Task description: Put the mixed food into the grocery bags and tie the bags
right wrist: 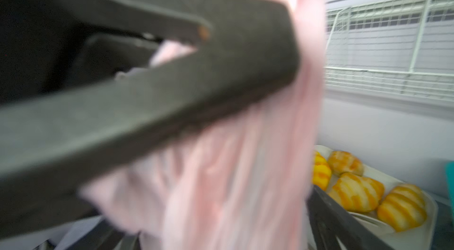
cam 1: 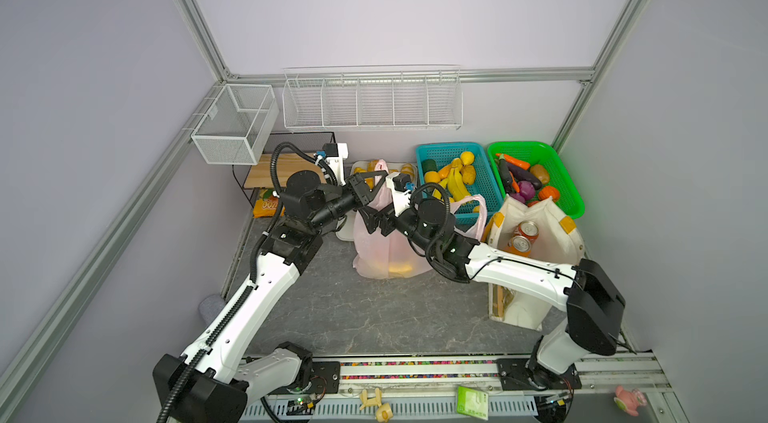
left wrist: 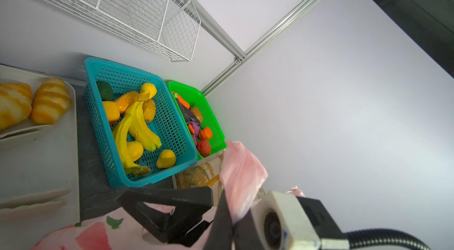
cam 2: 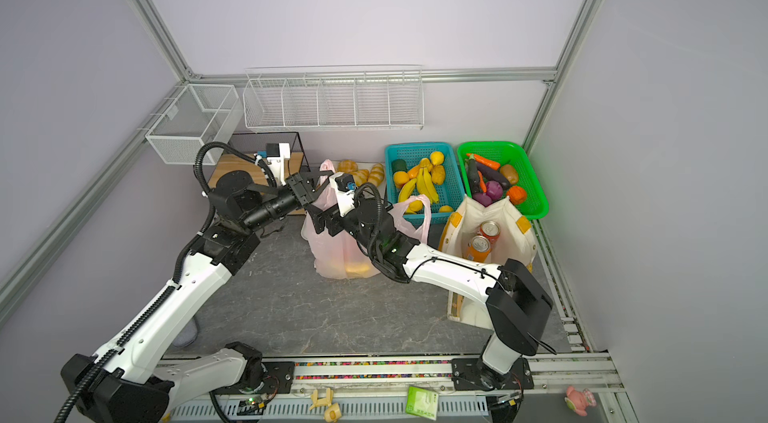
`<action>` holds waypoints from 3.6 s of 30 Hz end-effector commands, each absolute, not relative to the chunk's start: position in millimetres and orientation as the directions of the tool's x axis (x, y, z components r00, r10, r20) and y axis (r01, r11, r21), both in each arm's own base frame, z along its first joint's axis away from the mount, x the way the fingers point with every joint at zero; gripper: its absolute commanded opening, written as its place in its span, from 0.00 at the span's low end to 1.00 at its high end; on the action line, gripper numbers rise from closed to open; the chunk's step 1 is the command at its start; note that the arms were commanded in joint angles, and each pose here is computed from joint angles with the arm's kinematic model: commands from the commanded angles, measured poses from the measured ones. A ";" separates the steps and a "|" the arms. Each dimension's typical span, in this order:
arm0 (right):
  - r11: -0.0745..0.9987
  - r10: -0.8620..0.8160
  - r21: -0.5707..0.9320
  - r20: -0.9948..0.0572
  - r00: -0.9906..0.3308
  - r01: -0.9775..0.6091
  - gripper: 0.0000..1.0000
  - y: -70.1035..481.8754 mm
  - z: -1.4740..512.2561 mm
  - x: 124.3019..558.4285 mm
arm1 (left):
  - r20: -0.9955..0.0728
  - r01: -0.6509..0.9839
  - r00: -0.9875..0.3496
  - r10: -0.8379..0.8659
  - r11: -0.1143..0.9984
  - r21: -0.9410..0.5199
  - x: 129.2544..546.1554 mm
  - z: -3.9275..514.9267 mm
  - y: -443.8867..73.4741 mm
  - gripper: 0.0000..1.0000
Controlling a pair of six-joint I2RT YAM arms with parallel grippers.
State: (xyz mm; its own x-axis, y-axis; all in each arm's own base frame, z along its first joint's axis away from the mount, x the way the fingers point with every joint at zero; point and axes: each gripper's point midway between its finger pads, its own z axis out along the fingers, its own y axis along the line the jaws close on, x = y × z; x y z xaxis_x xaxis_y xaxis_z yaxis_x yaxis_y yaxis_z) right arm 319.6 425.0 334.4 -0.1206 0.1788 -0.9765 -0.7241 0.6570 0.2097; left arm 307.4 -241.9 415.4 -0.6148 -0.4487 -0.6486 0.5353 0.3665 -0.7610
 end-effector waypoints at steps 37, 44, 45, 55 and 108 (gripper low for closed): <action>0.595 -0.351 -0.256 -0.935 0.039 -0.762 0.89 268.6 408.0 211.7 | -0.694 0.475 -0.564 -0.448 0.511 -0.716 331.1 398.5 -220.0 0.00; 0.668 -0.251 -0.073 -0.959 -0.133 -0.741 0.89 226.2 354.0 211.0 | -0.693 0.474 -0.572 -0.439 0.513 -0.716 333.3 396.2 -221.5 0.00; 0.655 -0.237 -0.042 -0.959 -0.153 -0.755 0.89 229.3 344.9 210.5 | -0.691 0.473 -0.576 -0.436 0.513 -0.717 333.5 395.2 -222.5 0.00; 0.597 -0.116 0.063 -0.980 -0.164 -0.799 0.45 268.6 308.2 238.7 | -0.705 0.458 -0.557 -0.439 0.545 -0.702 328.1 396.7 -213.2 0.05; 0.786 -0.012 0.028 -0.998 -0.061 -0.617 0.62 237.2 291.4 276.3 | -0.910 0.841 -0.388 0.144 0.459 -0.286 276.7 420.0 -417.3 0.03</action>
